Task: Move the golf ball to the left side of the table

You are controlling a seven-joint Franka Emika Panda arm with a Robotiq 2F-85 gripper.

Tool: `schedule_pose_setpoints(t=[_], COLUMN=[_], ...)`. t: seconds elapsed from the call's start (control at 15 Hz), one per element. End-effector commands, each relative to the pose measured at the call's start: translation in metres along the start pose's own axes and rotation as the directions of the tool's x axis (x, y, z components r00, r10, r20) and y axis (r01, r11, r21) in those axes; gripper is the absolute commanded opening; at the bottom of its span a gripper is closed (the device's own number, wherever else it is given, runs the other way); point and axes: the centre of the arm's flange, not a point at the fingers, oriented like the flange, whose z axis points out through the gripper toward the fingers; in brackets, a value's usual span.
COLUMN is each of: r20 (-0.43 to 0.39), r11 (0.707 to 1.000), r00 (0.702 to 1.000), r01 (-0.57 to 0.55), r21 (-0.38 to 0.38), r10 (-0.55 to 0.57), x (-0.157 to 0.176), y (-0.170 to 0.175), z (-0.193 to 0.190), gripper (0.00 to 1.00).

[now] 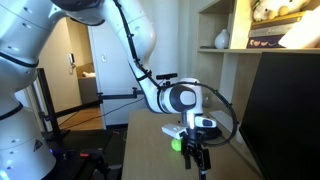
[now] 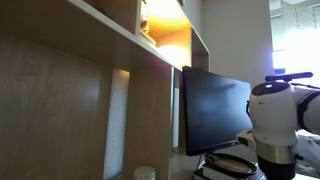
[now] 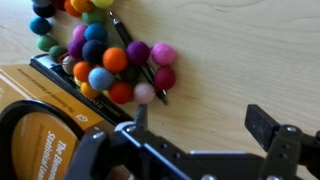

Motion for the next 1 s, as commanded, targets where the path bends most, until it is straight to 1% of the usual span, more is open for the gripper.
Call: schedule_pose_setpoints(t=[0.0, 0.2, 0.27, 0.33, 0.47, 0.6, 0.73, 0.93], r20=[-0.014, -0.017, -0.015, -0.016, -0.015, -0.017, -0.026, -0.025], r11=[0.999, 0.998, 0.996, 0.992, 0.982, 0.975, 0.972, 0.974], r00=[0.999, 0.998, 0.996, 0.993, 0.984, 0.977, 0.974, 0.977], r01=[0.042, 0.063, 0.09, 0.12, 0.18, 0.212, 0.225, 0.212], r21=[-0.007, -0.01, -0.001, 0.027, 0.06, 0.069, 0.073, 0.078], r10=[-0.042, -0.063, -0.09, -0.12, -0.18, -0.211, -0.224, -0.211], x=[0.005, 0.006, 0.006, 0.007, 0.008, 0.008, 0.008, 0.007], y=[-0.011, -0.02, -0.025, -0.029, -0.038, -0.046, -0.051, -0.049], z=[-0.009, -0.011, -0.012, -0.011, -0.011, -0.011, -0.01, -0.009], gripper=[1.0, 1.0, 1.0, 1.0, 1.0, 1.0, 1.0, 1.0])
